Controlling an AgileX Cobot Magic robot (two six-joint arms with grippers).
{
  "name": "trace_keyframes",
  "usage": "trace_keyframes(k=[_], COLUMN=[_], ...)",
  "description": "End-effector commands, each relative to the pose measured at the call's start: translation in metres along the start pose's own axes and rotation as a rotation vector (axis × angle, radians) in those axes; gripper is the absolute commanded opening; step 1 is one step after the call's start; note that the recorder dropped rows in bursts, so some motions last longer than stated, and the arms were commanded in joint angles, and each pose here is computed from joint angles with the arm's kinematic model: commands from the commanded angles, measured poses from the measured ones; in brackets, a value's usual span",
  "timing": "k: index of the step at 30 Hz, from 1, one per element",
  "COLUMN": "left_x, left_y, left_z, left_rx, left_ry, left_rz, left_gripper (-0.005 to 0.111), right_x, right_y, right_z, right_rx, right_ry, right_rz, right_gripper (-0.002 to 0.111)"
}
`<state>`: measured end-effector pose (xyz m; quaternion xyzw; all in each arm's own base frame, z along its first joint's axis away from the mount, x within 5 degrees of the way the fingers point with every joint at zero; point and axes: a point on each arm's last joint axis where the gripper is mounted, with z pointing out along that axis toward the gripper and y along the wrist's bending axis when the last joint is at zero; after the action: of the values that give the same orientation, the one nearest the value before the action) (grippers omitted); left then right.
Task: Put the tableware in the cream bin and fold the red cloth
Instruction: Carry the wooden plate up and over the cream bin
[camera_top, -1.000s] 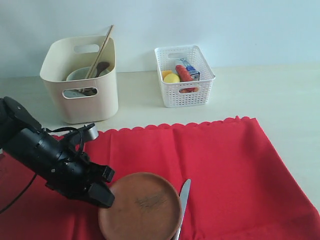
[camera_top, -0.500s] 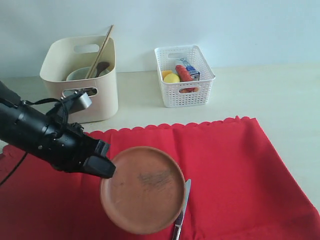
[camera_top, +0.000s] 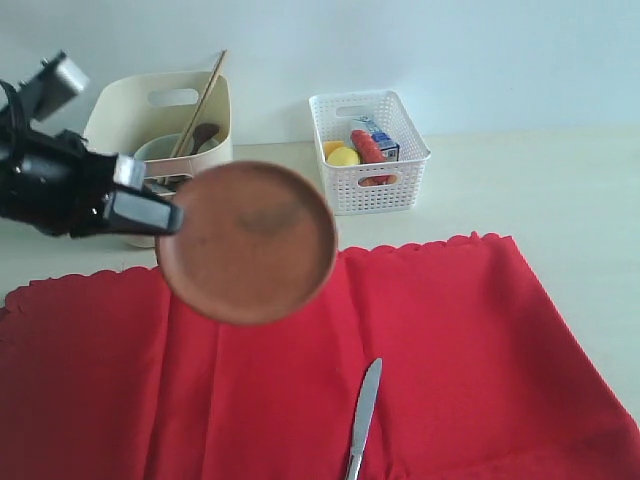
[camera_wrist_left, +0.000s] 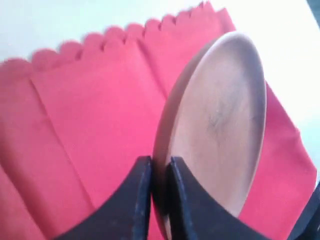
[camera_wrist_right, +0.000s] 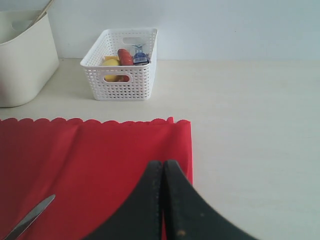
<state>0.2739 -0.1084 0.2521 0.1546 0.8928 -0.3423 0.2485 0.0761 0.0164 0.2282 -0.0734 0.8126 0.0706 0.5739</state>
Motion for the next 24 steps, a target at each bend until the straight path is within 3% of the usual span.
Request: trace_keyframes(k=[1,7,13,20,24], left_x=[-0.034,-0.079,-0.121,-0.16,-0.167], left_y=[0.0,0.013,0.042,0.095,0.125], left_z=[-0.031,-0.073,-0.087,-0.054,-0.024], left_rx=[-0.012,-0.119,-0.2,-0.26,-0.248], left_ry=[-0.148,-0.358,-0.426,-0.427,-0.373], left_rz=[-0.023,-0.025,-0.02,-0.034,-0.066], left_gripper=[0.0,0.0,0.0,0.0,0.0], right_x=[0.0,0.0,0.0,0.0,0.0], right_y=[0.0,0.0,0.0,0.0,0.0], right_z=[-0.001,-0.001,-0.001,-0.001,-0.001], right_rx=[0.003,0.003,0.003,0.003,0.003], right_ry=[-0.01,-0.01,-0.01,-0.01,-0.01], right_rz=[-0.001,0.001,-0.001,-0.001,-0.001], right_gripper=[0.0,0.0,0.0,0.0,0.0])
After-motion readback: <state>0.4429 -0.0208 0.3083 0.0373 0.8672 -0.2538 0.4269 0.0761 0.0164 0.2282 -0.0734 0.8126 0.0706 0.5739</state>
